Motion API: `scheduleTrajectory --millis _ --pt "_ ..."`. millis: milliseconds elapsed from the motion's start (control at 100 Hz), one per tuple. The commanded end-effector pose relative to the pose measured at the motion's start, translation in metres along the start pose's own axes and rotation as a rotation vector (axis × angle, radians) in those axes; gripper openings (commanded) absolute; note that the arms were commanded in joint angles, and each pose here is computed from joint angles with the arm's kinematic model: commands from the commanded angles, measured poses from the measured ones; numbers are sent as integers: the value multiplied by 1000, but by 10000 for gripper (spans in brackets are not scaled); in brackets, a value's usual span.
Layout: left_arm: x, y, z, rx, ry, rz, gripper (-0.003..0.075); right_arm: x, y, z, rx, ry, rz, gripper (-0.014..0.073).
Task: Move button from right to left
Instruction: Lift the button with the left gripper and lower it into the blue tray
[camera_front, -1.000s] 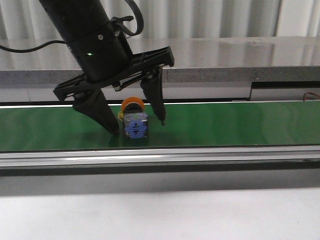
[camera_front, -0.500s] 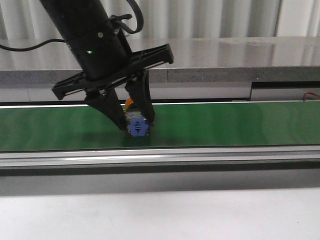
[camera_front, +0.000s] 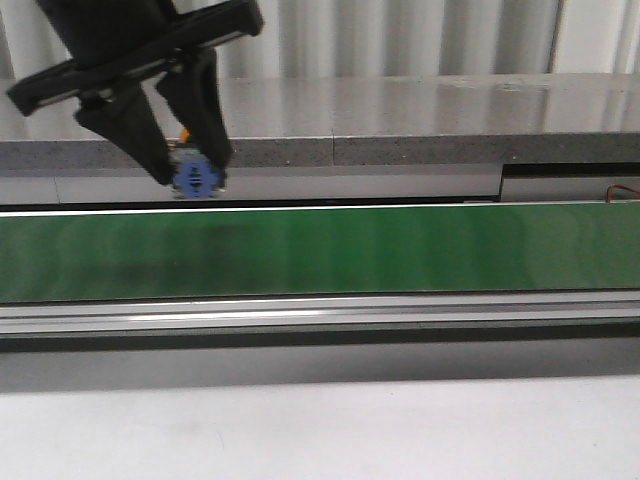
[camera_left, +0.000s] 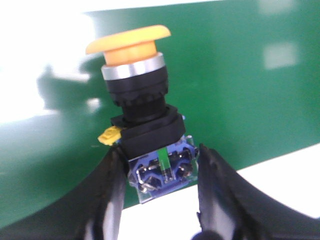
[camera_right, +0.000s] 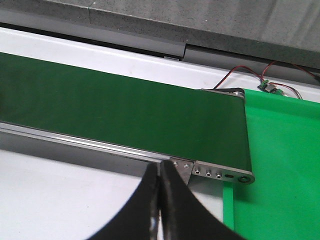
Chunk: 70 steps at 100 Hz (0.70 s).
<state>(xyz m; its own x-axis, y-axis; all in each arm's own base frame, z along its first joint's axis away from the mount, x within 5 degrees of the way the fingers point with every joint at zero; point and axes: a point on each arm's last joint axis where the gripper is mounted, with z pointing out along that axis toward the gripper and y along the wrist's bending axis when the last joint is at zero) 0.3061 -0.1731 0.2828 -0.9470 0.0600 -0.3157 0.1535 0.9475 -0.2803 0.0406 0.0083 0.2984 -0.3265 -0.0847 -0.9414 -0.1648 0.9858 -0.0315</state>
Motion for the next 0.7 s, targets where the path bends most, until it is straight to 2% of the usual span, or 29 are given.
scheduleTrajectory --millis 0,170,340,690 --pt "-7 13 -36 -30 -92 8 -20 -13 -1 -2 8 -87 -9 -66" --pt "-10 57 -51 -212 -55 3 -20 -13 -1 -2 8 -87 -9 -66" --pt "-10 99 -61 -321 21 33 -20 -13 -1 -2 8 -87 -9 -66" --pt "-8 179 -86 -420 66 53 -20 -13 -1 -2 8 -87 -9 -66"
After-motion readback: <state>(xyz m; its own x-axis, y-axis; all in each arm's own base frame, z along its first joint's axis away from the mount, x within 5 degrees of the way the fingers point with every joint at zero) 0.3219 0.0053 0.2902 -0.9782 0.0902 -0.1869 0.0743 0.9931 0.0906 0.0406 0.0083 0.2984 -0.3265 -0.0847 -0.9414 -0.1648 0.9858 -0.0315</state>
